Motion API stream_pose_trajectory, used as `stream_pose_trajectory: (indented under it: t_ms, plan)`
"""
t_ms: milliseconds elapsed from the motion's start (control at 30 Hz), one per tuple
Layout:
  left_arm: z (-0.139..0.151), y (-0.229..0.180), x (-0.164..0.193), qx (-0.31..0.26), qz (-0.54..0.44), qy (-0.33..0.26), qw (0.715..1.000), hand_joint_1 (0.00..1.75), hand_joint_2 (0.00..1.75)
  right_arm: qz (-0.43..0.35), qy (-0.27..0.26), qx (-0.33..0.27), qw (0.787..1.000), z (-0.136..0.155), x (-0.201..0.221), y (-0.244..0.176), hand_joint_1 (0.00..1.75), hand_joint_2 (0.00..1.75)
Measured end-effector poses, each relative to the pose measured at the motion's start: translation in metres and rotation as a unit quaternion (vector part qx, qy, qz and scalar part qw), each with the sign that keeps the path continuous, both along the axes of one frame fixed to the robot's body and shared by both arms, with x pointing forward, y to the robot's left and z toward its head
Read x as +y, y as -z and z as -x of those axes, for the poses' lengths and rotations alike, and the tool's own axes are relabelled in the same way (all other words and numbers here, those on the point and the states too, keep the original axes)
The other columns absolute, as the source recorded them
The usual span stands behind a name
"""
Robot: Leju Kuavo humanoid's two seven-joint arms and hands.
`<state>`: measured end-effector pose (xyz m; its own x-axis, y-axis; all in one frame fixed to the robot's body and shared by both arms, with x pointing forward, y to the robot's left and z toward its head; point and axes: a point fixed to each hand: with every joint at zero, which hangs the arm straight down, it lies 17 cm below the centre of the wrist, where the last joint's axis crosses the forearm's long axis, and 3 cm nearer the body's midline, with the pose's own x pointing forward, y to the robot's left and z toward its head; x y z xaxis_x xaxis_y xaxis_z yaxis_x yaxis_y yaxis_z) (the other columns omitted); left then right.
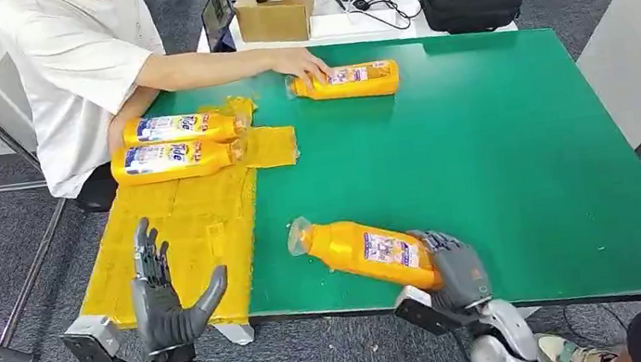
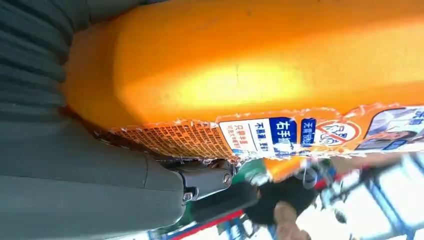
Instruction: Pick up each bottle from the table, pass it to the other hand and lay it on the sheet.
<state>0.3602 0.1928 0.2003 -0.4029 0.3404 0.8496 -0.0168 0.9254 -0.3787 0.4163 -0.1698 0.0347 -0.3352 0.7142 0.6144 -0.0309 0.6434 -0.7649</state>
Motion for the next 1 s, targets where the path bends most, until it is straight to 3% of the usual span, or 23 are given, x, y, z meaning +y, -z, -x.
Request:
stream_pose_trajectory:
  t_ms: [133,233,300,600,767,1000]
  plan:
    - [0.004,0.009,-0.005,0.015,0.022,0.025,0.999,0.00,1.75,-0.051,0.020,-0.026,0.998,0.010,-0.004,-0.025,1.75,1.75]
    - [0.016,0.020,-0.033,0.029,0.106,0.138,0.984,0.00,1.75,-0.102,0.021,-0.038,0.994,0.014,-0.004,-0.044,1.75,1.75]
    - [0.024,0.024,-0.046,0.026,0.119,0.174,0.977,0.00,1.75,-0.118,0.007,-0.037,0.992,0.016,0.003,-0.051,1.75,1.75]
    - [0.031,0.047,-0.071,0.056,0.129,0.209,0.968,0.00,1.75,-0.170,-0.050,0.008,0.984,0.026,0.041,-0.047,1.75,1.75]
    - [0.029,0.041,-0.085,0.046,0.164,0.240,0.956,0.00,1.75,-0.186,-0.112,0.025,0.976,0.032,0.083,-0.054,1.75,1.75]
    - [0.030,0.023,-0.102,-0.002,0.126,0.255,0.959,0.00,1.75,-0.111,-0.226,0.116,0.961,0.050,0.155,-0.022,1.75,1.75]
